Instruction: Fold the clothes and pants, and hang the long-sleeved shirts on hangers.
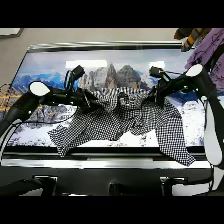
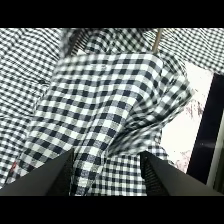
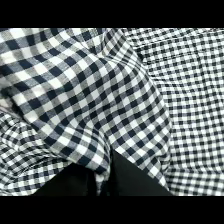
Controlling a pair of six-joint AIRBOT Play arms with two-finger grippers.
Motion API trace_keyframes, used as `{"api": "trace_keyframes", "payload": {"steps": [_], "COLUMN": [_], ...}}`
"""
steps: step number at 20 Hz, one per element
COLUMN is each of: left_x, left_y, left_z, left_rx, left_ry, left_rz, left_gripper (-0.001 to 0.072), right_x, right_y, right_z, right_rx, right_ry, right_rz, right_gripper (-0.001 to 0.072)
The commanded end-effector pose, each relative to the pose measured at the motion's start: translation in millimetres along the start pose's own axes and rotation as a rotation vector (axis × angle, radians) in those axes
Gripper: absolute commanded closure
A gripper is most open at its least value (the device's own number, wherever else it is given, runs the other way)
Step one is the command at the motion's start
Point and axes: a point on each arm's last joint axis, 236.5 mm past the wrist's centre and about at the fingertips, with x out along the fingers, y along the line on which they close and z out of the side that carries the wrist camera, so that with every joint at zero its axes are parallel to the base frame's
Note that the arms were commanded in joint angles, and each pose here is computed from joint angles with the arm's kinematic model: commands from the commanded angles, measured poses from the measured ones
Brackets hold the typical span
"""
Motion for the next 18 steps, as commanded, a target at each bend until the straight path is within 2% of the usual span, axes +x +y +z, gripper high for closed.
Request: {"api": "trace_keyframes", "payload": {"steps": [1, 6, 11, 14, 18], "left_x": [-12, -50, -117, -137, -140], "left_y": [7, 21, 52, 54, 50], "left_z": [23, 48, 66, 70, 74], "left_rx": [-0.052, -0.133, -0.422, -0.485, -0.475], "left_ry": [-0.049, -0.129, -0.278, -0.319, -0.329], "left_rz": [0.041, 0.114, 0.240, 0.263, 0.263], "left_gripper": [0.0223, 0.0223, 0.0223, 0.0223, 0.0224], "right_x": [-29, -70, -122, -162, -238], "right_y": [3, 11, 26, 32, 27], "right_z": [7, 22, 47, 49, 68], "right_rx": [0.063, 0.138, 0.309, 0.496, 0.613], "right_ry": [0.046, 0.065, 0.025, 0.003, -0.154], "right_rz": [-0.074, -0.187, -0.339, -0.492, -0.797], "right_gripper": [0.0692, 0.0692, 0.0692, 0.0692, 0.0692]}}
